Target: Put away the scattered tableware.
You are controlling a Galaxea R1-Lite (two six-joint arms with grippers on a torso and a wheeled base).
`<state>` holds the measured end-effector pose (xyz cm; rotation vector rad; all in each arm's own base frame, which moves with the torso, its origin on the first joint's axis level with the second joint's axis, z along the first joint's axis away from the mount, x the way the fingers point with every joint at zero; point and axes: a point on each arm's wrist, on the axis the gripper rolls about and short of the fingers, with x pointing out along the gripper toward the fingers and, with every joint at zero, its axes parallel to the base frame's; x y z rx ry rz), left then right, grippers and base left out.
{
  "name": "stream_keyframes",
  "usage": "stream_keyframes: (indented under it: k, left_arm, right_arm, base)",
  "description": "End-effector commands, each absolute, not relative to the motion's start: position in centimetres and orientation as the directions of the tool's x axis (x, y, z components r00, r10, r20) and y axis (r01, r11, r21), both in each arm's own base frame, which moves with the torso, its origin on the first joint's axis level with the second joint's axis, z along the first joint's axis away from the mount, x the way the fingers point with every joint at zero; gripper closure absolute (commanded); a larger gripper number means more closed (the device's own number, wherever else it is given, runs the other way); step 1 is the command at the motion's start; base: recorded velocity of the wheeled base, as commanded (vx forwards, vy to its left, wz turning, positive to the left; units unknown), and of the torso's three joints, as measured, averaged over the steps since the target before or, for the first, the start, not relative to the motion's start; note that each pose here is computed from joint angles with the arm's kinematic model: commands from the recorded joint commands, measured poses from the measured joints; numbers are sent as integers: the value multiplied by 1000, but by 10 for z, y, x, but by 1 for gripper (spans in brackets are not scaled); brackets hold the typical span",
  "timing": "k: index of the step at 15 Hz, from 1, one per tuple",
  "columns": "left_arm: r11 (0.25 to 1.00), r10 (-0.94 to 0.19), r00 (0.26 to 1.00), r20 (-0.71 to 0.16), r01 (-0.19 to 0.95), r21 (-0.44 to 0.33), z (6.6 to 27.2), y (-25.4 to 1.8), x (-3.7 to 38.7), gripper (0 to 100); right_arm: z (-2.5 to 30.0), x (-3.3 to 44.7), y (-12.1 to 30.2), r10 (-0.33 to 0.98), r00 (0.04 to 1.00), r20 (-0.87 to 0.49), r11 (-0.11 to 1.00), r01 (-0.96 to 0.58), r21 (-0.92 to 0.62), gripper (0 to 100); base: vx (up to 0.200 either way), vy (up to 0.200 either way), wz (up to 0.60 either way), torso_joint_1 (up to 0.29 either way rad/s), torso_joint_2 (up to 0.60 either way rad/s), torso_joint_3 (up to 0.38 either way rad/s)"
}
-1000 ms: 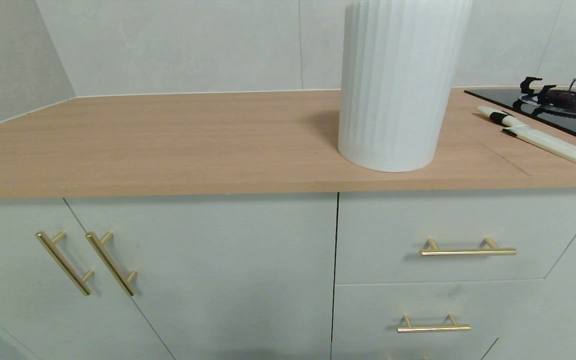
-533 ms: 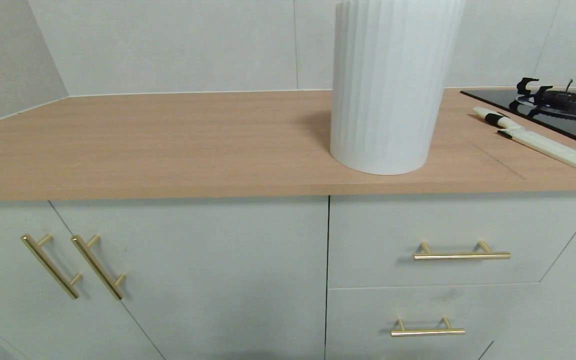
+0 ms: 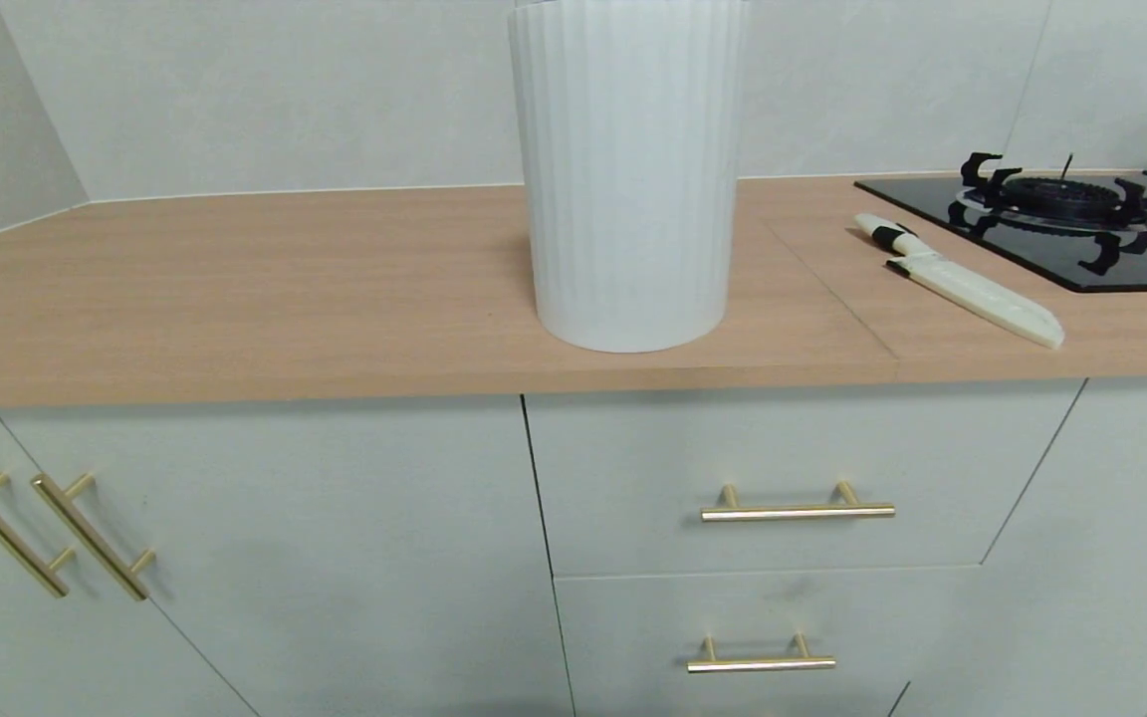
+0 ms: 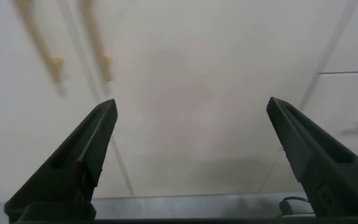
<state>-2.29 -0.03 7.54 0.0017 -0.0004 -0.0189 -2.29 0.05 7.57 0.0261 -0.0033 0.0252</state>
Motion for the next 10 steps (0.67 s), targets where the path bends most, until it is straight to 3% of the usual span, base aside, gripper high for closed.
stream_keyframes:
  k: [1,10]
  left_arm:
    - [1000,-18,1000,0,18,2,76,0,-23,0]
    - [1000,-18,1000,-2,18,2,75,0,-23,0]
  right_arm:
    - [76,-23,1,26,1000,3,999,-26,26,0]
    - [76,-23,1,28,1000,3,999,-28,23,0]
  base:
    - [0,0,0,0,0,0]
    - [0,0,0,0,0,0]
